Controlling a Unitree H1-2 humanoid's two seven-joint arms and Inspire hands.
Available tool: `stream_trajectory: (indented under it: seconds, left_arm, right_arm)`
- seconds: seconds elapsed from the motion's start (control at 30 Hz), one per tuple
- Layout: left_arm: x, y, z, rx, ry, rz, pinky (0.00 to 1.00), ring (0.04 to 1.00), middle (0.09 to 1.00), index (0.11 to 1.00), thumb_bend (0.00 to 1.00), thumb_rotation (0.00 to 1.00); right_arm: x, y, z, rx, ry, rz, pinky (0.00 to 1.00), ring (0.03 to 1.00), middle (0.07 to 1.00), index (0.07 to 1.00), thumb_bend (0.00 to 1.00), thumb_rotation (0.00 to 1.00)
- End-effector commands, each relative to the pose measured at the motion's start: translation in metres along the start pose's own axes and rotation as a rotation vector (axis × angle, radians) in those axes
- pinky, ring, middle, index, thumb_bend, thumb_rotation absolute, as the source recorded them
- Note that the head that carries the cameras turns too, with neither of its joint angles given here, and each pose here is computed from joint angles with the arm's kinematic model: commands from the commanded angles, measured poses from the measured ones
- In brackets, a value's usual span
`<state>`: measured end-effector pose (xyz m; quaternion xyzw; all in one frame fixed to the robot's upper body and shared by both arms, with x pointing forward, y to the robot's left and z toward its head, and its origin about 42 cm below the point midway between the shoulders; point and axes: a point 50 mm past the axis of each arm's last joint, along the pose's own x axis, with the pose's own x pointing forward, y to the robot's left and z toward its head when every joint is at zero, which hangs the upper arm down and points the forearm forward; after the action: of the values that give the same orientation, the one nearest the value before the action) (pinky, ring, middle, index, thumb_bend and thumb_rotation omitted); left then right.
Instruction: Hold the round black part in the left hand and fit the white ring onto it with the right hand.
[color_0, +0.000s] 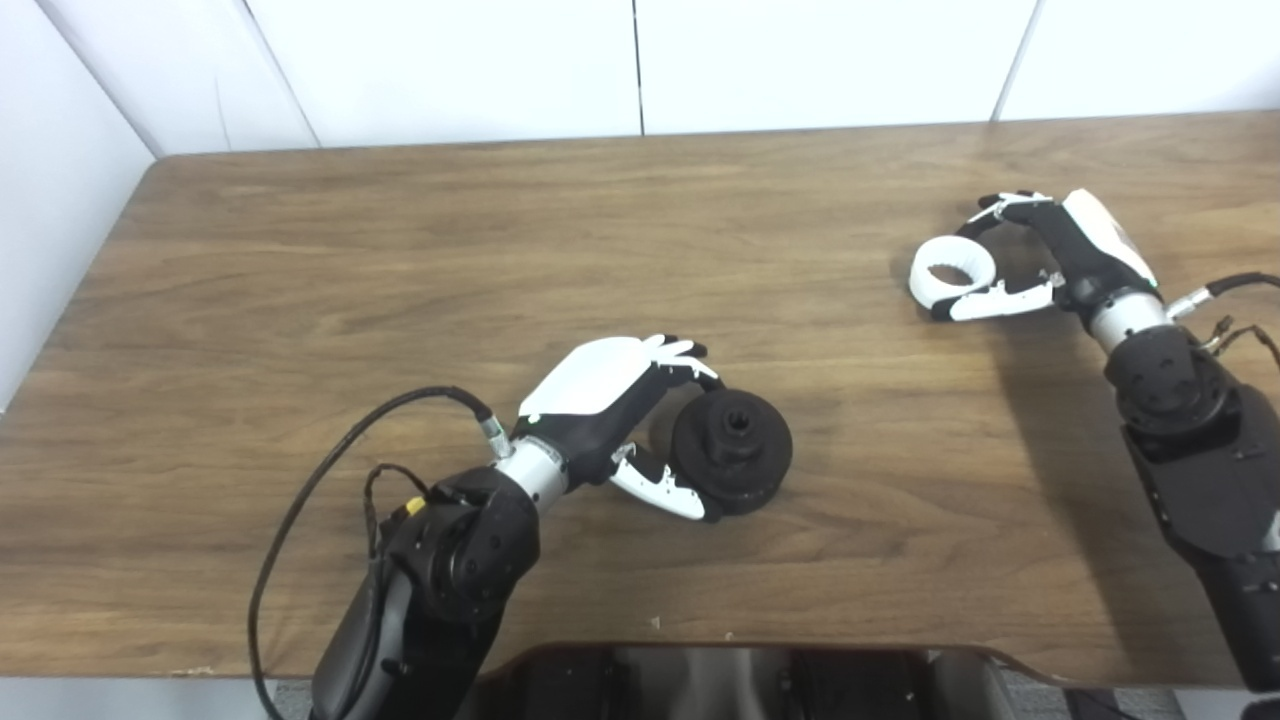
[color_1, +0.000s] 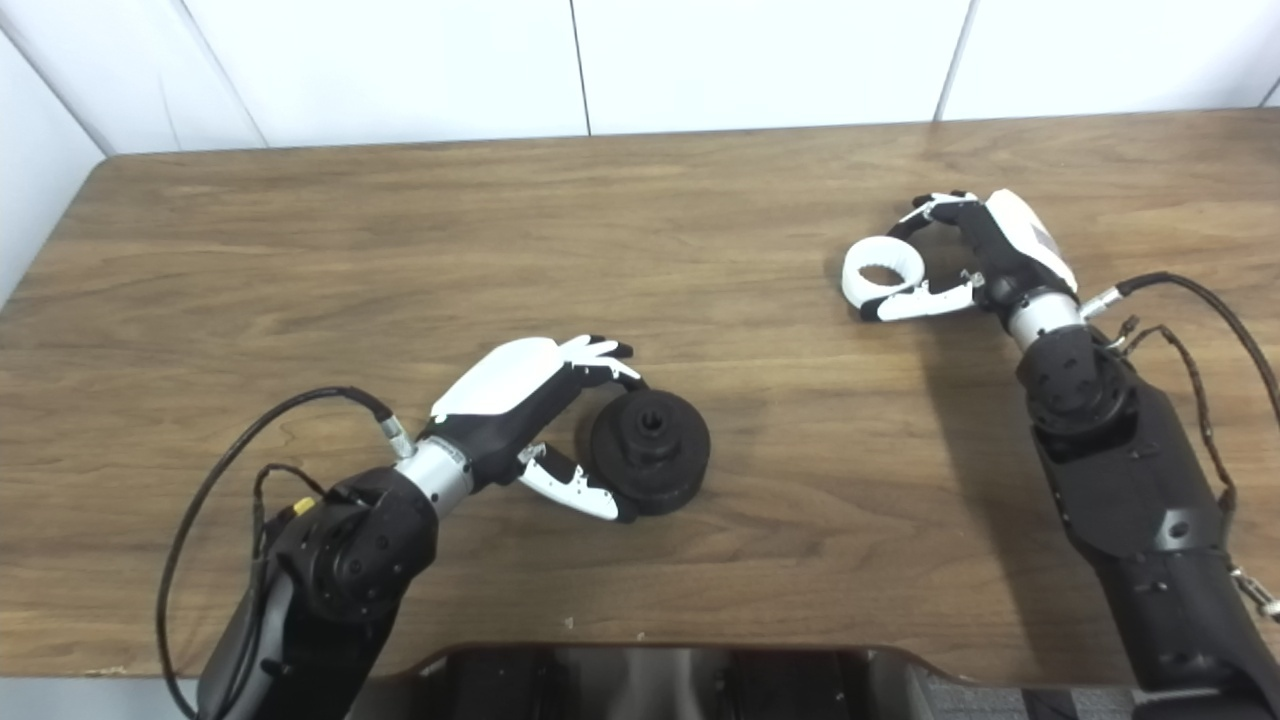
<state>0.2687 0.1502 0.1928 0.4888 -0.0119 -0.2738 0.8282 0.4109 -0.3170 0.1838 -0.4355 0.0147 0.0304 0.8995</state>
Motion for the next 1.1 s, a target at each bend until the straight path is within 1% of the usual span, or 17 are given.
stream_trajectory:
  seconds: [0.0,0.1,0.4,0.57,0.77,0.83,1.07]
  left_arm:
    - [-0.002,0.011,0.001,0.015,-0.008,0.040,0.83,0.985,0.947,0.732,0.85,0.26]
    - [-0.002,0.010,0.001,0.017,-0.009,0.041,0.82,0.981,0.944,0.729,0.85,0.26]
    - [-0.001,0.011,0.000,0.020,-0.014,0.044,0.82,0.980,0.942,0.727,0.86,0.27]
    - [-0.001,0.010,0.001,0.022,-0.013,0.041,0.82,0.979,0.941,0.726,0.85,0.27]
    - [-0.001,0.010,0.001,0.019,-0.014,0.039,0.82,0.977,0.941,0.727,0.86,0.27]
    - [-0.001,0.010,0.001,0.013,-0.013,0.036,0.82,0.982,0.944,0.728,0.85,0.27]
    - [0.000,0.009,0.001,0.018,-0.018,0.042,0.81,0.979,0.940,0.724,0.86,0.27]
  right_arm:
    - [0.005,-0.022,0.019,-0.001,-0.074,-0.066,0.96,0.977,0.881,0.501,0.55,0.16]
    - [0.003,-0.023,0.022,-0.003,-0.083,-0.069,0.95,0.972,0.878,0.492,0.53,0.15]
    - [-0.004,-0.028,0.036,0.007,-0.116,-0.077,0.95,0.970,0.875,0.491,0.52,0.15]
    - [-0.010,-0.031,0.045,0.004,-0.148,-0.075,0.95,0.969,0.873,0.491,0.52,0.15]
    - [-0.019,-0.034,0.056,0.026,-0.170,-0.072,0.97,0.971,0.873,0.491,0.52,0.15]
    - [-0.024,-0.035,0.061,0.042,-0.175,-0.068,0.99,0.972,0.870,0.491,0.52,0.15]
    - [-0.041,-0.037,0.079,0.068,-0.218,-0.052,1.00,0.972,0.861,0.490,0.52,0.15]
